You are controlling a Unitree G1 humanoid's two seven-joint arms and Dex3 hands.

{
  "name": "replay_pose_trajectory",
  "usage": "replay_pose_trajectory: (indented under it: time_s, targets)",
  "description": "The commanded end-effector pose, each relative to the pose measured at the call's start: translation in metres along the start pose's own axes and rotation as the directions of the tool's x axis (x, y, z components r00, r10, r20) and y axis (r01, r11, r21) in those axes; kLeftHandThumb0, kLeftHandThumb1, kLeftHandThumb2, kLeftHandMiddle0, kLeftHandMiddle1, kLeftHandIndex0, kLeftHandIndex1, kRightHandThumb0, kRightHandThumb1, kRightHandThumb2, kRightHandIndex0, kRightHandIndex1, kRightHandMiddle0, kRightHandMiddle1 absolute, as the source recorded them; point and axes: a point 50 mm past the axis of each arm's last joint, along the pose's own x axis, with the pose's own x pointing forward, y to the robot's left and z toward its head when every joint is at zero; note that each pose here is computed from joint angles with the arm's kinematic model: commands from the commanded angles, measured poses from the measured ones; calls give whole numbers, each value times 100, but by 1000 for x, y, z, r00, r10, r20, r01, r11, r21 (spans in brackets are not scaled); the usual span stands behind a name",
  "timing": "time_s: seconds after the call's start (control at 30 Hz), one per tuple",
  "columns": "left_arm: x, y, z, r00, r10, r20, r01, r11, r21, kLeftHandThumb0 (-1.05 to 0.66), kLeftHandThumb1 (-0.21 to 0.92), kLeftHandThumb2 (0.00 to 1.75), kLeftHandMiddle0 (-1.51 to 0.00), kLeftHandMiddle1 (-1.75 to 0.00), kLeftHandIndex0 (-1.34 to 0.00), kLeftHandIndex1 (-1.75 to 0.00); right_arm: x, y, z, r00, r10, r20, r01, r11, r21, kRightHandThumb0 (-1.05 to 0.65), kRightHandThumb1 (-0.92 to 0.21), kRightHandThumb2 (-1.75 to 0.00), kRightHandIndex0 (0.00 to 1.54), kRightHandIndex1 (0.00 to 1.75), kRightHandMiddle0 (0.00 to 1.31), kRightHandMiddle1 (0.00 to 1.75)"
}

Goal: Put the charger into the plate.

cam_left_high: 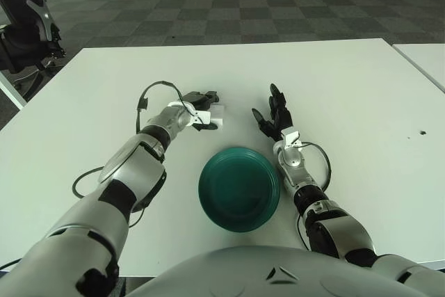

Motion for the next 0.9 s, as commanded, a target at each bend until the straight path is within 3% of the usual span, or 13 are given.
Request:
replay_pose_trajectory:
  time_s: [0.0, 0.37, 0.57, 0.73, 0.83, 0.87]
  targets:
    - [-13, -70, -2, 973, -217, -73, 223, 971, 89, -105, 92, 37, 0, -87, -7, -122, -80, -14, -89, 890, -49, -453, 39, 999, -33, -76, -90, -26, 4, 0, 0, 16]
    - [-20, -101, 7, 973, -208, -101, 221, 965, 140, -92, 92, 28, -2, -103, -5, -125, -83, -13, -90, 893, -42, -448, 24, 999, -46, -80, -92, -26, 5, 1, 0, 20]
    - [-22, -109, 10, 966, -237, -103, 249, 960, 126, -86, 92, 24, -4, -111, -4, -128, -85, -14, -92, 889, -45, -457, 27, 999, -46, -81, -91, -26, 6, 1, 0, 22]
    - [-24, -114, 10, 959, -261, -109, 272, 956, 110, -84, 92, 21, -1, -143, -7, -140, -86, -14, -92, 887, -47, -459, 31, 999, -43, -79, -91, -25, 6, 1, 0, 23]
    - [-26, -117, 10, 949, -290, -121, 301, 950, 85, -82, 92, 21, -1, -162, -10, -157, -86, -15, -92, 886, -47, -462, 30, 999, -42, -80, -91, -25, 6, 1, 0, 21]
    - [-26, -118, 10, 947, -297, -124, 307, 948, 78, -80, 92, 20, -9, -166, -15, -163, -86, -15, -92, 885, -46, -462, 30, 999, -42, -81, -92, -25, 5, 1, 0, 20]
